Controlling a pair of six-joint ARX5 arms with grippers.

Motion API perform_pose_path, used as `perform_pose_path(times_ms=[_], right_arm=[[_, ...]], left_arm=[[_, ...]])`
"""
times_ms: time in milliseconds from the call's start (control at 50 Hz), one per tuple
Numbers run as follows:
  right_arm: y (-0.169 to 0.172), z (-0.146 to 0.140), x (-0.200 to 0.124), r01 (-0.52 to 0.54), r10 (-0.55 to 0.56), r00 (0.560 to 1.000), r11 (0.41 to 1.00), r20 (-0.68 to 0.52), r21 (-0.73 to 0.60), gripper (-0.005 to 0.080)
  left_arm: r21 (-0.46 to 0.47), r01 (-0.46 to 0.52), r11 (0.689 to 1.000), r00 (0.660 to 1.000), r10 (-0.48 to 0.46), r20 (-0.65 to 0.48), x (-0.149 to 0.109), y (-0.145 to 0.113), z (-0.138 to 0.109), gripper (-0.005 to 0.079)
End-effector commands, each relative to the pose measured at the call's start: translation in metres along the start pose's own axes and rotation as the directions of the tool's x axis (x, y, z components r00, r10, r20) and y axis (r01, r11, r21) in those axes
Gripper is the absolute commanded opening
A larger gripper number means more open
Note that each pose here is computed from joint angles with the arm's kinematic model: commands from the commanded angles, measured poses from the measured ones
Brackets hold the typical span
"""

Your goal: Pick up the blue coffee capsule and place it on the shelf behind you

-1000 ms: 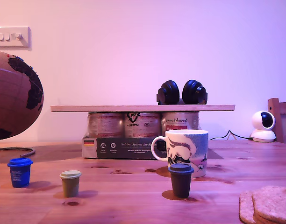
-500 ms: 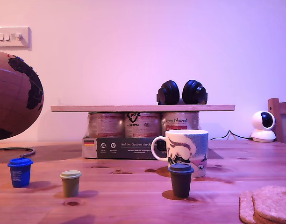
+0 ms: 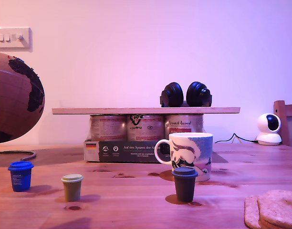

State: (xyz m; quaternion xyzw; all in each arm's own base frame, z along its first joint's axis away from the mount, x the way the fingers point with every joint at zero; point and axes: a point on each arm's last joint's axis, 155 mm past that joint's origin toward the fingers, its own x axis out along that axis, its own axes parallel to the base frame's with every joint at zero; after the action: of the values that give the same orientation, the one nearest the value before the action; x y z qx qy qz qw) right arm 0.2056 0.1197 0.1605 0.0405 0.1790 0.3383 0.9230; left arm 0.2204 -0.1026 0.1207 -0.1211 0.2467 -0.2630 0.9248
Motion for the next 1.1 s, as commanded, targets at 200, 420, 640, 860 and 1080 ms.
perform_pose_path(times_ms=[200, 420, 640, 860, 1080], right_arm=[[-0.003, -0.01, 0.005, -0.007, 0.008, 0.999, 1.0, -0.035, 0.02, -0.0012], [-0.003, -0.011, 0.006, -0.008, 0.009, 0.999, 1.0, -0.039, 0.023, -0.0012], [-0.003, -0.011, 0.006, -0.007, 0.008, 0.999, 1.0, -0.039, 0.023, -0.0012], [-0.003, -0.011, 0.006, -0.007, 0.008, 0.999, 1.0, -0.038, 0.022, -0.0012], [0.0, -0.009, 0.006, -0.026, 0.027, 0.999, 0.999, -0.033, 0.021, -0.0012]], left_arm=[[0.038, -0.049, 0.998, 0.987, 0.055, -0.152, 0.017, 0.013, -0.021, 0.0184], [0.099, -0.02, 0.995, 0.984, 0.037, -0.174, 0.033, 0.008, -0.023, 0.0427], [0.152, -0.111, 0.982, 0.982, 0.132, -0.135, 0.044, 0.025, -0.012, 0.0433], [0.195, -0.155, 0.968, 0.975, 0.182, -0.129, 0.054, 0.034, -0.012, 0.0433], [0.19, -0.158, 0.969, 0.965, 0.192, -0.179, 0.069, 0.043, -0.025, 0.0476]])
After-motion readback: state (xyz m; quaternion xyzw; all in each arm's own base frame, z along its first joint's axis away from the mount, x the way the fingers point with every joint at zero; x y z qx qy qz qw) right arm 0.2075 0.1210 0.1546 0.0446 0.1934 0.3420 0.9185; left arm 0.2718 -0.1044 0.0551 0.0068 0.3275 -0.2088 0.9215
